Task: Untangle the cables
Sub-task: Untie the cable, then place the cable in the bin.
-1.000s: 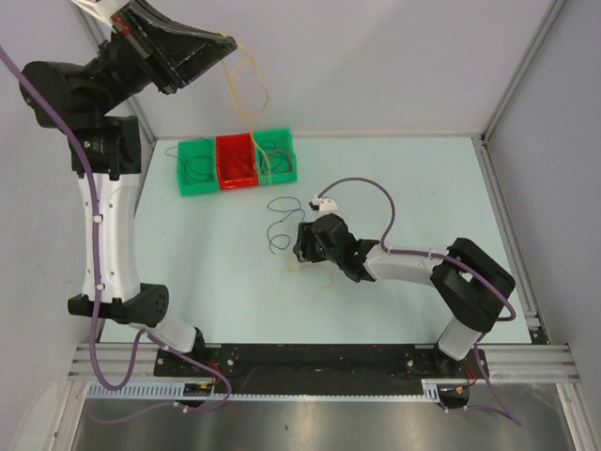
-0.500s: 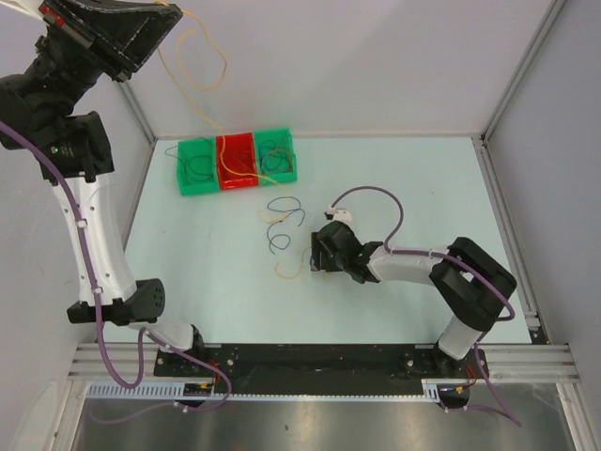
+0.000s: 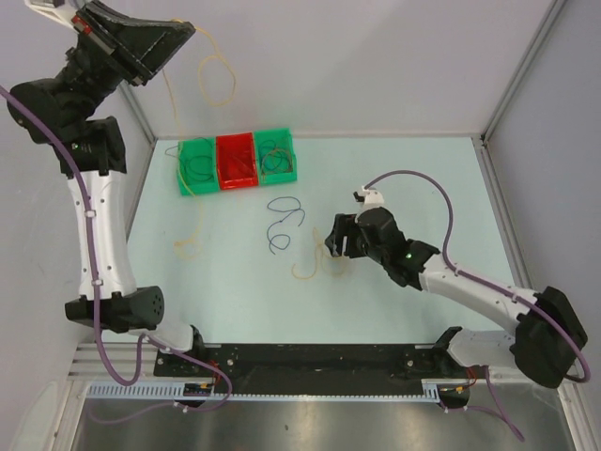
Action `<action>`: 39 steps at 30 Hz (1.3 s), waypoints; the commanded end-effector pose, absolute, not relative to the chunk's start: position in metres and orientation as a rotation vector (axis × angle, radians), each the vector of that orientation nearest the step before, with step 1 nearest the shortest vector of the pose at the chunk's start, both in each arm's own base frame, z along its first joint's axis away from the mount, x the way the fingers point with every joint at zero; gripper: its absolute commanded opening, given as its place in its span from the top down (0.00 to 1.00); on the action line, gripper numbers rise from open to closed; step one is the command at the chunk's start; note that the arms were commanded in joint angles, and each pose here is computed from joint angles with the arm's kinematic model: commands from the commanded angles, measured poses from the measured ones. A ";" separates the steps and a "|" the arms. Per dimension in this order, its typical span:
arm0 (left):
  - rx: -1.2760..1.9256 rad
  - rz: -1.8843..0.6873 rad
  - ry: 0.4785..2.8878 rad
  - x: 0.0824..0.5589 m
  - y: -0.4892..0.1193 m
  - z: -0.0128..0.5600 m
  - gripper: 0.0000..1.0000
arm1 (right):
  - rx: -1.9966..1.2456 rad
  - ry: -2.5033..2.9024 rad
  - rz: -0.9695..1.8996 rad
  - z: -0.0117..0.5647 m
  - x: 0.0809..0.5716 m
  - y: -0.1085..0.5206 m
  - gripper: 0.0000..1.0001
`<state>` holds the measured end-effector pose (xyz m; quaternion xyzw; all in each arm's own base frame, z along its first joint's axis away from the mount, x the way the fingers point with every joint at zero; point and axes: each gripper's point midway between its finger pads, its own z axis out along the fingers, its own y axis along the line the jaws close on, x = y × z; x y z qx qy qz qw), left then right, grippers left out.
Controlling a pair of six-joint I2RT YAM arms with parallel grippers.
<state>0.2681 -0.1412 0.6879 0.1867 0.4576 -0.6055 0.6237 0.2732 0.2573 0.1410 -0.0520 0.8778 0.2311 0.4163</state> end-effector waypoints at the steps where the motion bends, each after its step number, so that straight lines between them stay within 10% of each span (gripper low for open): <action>1: 0.473 -1.368 1.059 0.250 -0.144 0.682 1.00 | -0.211 2.039 0.701 0.197 0.273 0.272 0.27; 18: 0.342 -1.343 1.122 0.357 -0.127 0.666 1.00 | -0.050 2.037 0.466 0.139 0.263 0.236 0.30; 39: 0.252 -1.029 0.943 0.379 -0.074 0.699 1.00 | 0.008 2.064 0.725 0.100 0.273 0.221 0.32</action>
